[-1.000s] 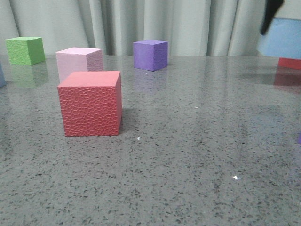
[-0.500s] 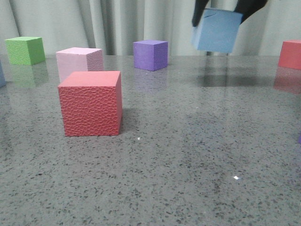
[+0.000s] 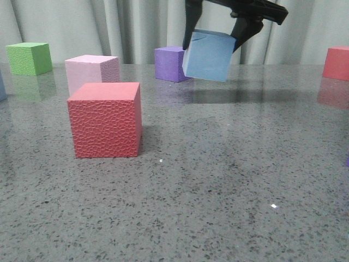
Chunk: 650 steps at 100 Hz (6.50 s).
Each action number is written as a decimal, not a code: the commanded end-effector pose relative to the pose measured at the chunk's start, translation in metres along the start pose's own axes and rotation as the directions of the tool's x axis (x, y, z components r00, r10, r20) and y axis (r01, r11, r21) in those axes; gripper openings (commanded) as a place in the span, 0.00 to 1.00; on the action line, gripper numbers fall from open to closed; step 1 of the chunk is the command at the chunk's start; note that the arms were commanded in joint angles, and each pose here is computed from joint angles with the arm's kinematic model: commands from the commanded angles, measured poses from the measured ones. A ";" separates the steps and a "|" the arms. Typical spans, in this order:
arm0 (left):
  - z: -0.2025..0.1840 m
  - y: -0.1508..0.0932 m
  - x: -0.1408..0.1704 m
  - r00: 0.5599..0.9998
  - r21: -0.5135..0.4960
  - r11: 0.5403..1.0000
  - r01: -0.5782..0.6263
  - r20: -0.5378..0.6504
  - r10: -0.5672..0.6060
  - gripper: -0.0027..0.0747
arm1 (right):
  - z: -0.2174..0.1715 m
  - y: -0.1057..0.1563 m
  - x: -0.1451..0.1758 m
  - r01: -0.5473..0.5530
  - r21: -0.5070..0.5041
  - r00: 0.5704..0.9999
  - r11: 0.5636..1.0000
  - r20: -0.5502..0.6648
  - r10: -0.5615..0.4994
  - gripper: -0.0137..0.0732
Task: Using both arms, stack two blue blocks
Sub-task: 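Lift the light-blue cube with the right gripper and carry it inward, then lower the light-blue cube onto the table and open the right gripper, then raise the right gripper away from the placed cube, then lower the open left gripper around the other light-blue cube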
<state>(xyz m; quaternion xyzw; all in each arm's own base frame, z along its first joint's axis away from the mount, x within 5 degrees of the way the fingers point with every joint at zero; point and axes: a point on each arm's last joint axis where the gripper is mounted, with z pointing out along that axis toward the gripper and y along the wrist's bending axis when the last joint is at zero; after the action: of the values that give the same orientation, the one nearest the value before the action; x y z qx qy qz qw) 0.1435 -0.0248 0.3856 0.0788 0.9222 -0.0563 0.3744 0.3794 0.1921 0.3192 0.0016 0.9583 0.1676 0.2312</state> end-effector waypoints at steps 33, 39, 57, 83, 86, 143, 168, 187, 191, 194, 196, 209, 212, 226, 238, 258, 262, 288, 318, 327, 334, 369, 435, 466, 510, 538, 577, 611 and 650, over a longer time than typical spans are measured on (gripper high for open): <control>-0.009 -0.002 -0.012 0.996 0.015 1.000 0.001 0.094 -0.002 0.89 | -0.009 0.006 -0.010 -0.019 -0.033 0.997 0.999 0.076 0.021 0.56; -0.009 -0.002 -0.012 0.996 0.015 1.000 0.001 0.094 -0.002 0.89 | -0.005 0.006 -0.009 -0.021 -0.030 0.997 0.999 0.069 0.023 0.56; -0.009 -0.002 -0.012 0.996 0.015 1.000 0.001 0.094 -0.002 0.89 | 0.000 0.005 -0.010 -0.027 -0.027 0.998 0.999 0.064 0.029 0.56; -0.009 -0.002 -0.012 0.996 0.015 1.000 0.001 0.094 -0.002 0.89 | 0.000 0.006 -0.010 -0.035 -0.032 0.997 0.999 0.072 0.037 0.56; -0.009 -0.002 -0.012 0.996 0.015 1.000 0.001 0.094 -0.002 0.89 | 0.000 0.006 -0.010 -0.035 -0.032 0.997 0.999 0.073 0.037 0.56; -0.009 -0.002 -0.012 0.996 0.015 1.000 0.001 0.094 -0.002 0.89 | 0.000 0.006 -0.010 -0.035 -0.032 0.997 0.999 0.073 0.037 0.65; -0.009 -0.002 -0.012 0.996 0.015 1.000 0.001 0.094 -0.002 0.89 | 0.000 0.006 -0.010 -0.039 -0.038 0.997 0.999 0.071 0.041 0.78; -0.009 -0.002 -0.012 0.996 0.015 1.000 0.001 0.094 -0.002 0.89 | 0.000 0.006 -0.010 -0.043 -0.041 0.997 0.998 0.065 0.045 0.87; -0.009 -0.002 -0.012 0.996 0.015 1.000 0.001 0.094 -0.002 0.89 | 0.000 0.006 -0.009 -0.043 -0.040 0.997 0.998 0.063 0.045 0.89; -0.009 -0.002 -0.012 0.996 0.015 1.000 0.001 0.094 -0.002 0.89 | 0.000 0.006 -0.009 -0.043 -0.039 0.997 0.998 0.062 0.045 0.90; -0.009 -0.002 -0.012 0.996 0.015 1.000 0.001 0.094 -0.002 0.89 | 0.000 0.006 -0.009 -0.043 -0.039 0.997 0.998 0.060 0.045 0.90; -0.009 -0.002 -0.012 0.996 0.015 1.000 0.001 0.094 -0.002 0.89 | 0.000 0.006 -0.009 -0.043 -0.040 0.997 0.998 0.062 0.045 0.89; -0.009 -0.002 -0.012 0.996 0.015 1.000 0.001 0.094 -0.002 0.89 | 0.000 0.006 -0.009 -0.043 -0.040 0.997 0.998 0.062 0.045 0.89; -0.009 -0.002 -0.012 0.996 0.015 1.000 0.001 0.094 -0.002 0.89 | -0.005 0.007 -0.010 -0.041 -0.044 0.997 0.998 0.068 0.044 0.89; -0.009 -0.002 -0.012 0.996 0.015 1.000 0.001 0.094 -0.002 0.89 | -0.018 0.011 -0.015 -0.024 -0.051 0.996 0.998 0.079 0.028 0.89; -0.009 -0.002 -0.011 0.996 0.016 1.000 0.001 0.092 -0.002 0.89 | -0.052 0.020 -0.023 0.036 -0.071 0.992 0.997 0.122 -0.027 0.89; -0.009 -0.002 -0.011 0.996 0.016 1.000 0.001 0.092 -0.002 0.89 | -0.059 0.021 -0.025 0.049 -0.067 0.990 0.997 0.138 -0.039 0.89; -0.009 -0.002 -0.011 0.996 0.016 1.000 0.001 0.092 -0.002 0.89 | -0.091 0.006 -0.029 0.102 0.072 0.971 0.992 0.211 -0.115 0.89; -0.009 -0.002 -0.011 0.996 0.016 1.000 0.001 0.092 -0.002 0.89 | -0.122 -0.028 -0.035 0.115 0.148 0.963 0.982 0.226 -0.146 0.89; -0.009 -0.002 -0.011 0.996 0.016 1.000 0.001 0.092 -0.002 0.89 | -0.131 -0.039 -0.037 0.124 0.171 0.960 0.978 0.228 -0.162 0.89; -0.009 -0.002 -0.011 0.996 0.016 1.000 0.001 0.092 -0.002 0.89 | -0.139 -0.047 -0.037 0.131 0.187 0.956 0.974 0.235 -0.174 0.89; -0.009 -0.002 -0.011 0.996 0.016 1.000 0.001 0.092 -0.002 0.89 | -0.162 -0.102 -0.011 0.063 0.265 0.960 0.962 0.249 -0.131 0.89; -0.009 -0.003 -0.011 0.996 0.017 1.000 0.002 0.092 -0.003 0.89 | -0.181 -0.141 0.123 0.062 0.309 0.944 0.949 0.291 -0.157 0.89; -0.009 -0.003 -0.011 0.996 0.017 1.000 0.002 0.092 -0.003 0.89 | -0.206 -0.140 0.164 0.061 0.301 0.908 0.952 0.379 -0.178 0.89; -0.009 -0.003 -0.012 0.995 0.017 1.000 0.002 0.101 -0.003 0.89 | -0.219 -0.139 0.175 0.064 0.315 0.886 0.947 0.419 -0.199 0.89; -0.009 -0.002 -0.015 0.991 0.009 1.000 -0.001 0.132 0.000 0.89 | -0.219 -0.139 0.175 0.064 0.315 0.886 0.947 0.419 -0.199 0.89; 0.014 0.008 -0.063 0.993 -0.080 0.996 -0.044 0.107 0.053 0.89 | -0.219 -0.139 0.175 0.064 0.314 0.884 0.947 0.423 -0.200 0.89; 0.070 0.017 -0.102 0.997 -0.117 0.991 -0.071 -0.005 0.071 0.89 | -0.219 -0.139 0.175 0.064 0.315 0.884 0.947 0.422 -0.200 0.89; 0.108 0.052 -0.108 0.992 -0.156 0.983 -0.094 -0.102 0.079 0.89 | -0.219 -0.139 0.175 0.064 0.314 0.883 0.947 0.423 -0.200 0.89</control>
<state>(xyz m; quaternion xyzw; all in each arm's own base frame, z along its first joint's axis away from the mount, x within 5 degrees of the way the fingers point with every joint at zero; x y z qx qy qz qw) 0.3020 -0.0054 0.3644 0.0791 0.9529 0.0371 0.2904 0.1342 0.0066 0.3683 0.0125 0.9104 0.0115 0.4135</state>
